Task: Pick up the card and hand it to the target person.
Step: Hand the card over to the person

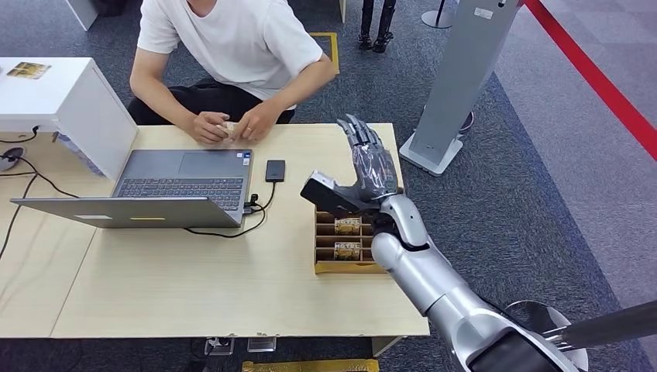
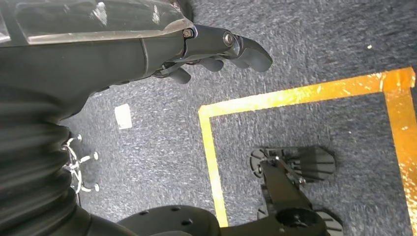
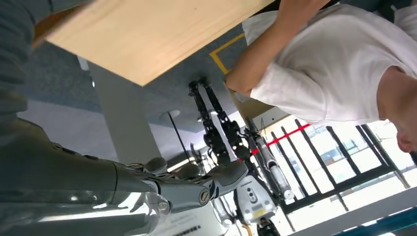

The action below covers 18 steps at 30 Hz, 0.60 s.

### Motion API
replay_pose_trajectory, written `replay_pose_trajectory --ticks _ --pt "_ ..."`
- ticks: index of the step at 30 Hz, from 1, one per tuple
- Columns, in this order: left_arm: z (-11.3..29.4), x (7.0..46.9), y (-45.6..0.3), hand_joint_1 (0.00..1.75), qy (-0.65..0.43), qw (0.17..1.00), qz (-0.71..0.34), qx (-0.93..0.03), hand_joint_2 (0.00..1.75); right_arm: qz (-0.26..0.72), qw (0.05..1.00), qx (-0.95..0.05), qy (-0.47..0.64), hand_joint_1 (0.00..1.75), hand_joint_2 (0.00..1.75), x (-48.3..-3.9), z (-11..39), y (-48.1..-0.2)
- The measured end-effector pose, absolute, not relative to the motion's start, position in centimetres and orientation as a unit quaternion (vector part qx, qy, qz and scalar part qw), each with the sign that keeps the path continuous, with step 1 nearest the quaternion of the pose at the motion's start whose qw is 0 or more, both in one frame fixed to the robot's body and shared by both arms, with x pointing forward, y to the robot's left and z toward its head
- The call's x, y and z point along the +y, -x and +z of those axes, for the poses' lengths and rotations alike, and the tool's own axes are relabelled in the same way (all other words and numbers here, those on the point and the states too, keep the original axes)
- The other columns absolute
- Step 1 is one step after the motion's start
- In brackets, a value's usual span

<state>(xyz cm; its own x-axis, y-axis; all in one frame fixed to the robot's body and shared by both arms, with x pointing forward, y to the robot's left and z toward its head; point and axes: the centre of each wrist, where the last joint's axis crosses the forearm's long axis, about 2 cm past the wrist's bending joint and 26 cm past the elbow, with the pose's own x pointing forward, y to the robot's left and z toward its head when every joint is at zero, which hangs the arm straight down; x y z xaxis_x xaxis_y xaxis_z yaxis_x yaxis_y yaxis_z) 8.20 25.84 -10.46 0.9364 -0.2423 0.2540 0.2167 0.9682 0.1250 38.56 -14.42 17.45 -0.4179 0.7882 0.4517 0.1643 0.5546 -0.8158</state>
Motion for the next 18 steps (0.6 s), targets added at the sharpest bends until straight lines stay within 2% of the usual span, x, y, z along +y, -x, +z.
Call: replay_pose_trajectory --ticks 12,18 --pt "-10.9 26.7 -6.0 0.0 -0.061 0.989 -0.073 -0.116 1.75 0.221 0.555 -0.793 0.114 0.0 1.75 -18.3 11.0 -25.7" --pt "-10.9 27.1 -6.0 0.0 -0.069 0.989 -0.062 -0.115 1.75 0.197 0.59 -0.782 0.041 0.0 1.75 -19.4 10.3 -22.4"
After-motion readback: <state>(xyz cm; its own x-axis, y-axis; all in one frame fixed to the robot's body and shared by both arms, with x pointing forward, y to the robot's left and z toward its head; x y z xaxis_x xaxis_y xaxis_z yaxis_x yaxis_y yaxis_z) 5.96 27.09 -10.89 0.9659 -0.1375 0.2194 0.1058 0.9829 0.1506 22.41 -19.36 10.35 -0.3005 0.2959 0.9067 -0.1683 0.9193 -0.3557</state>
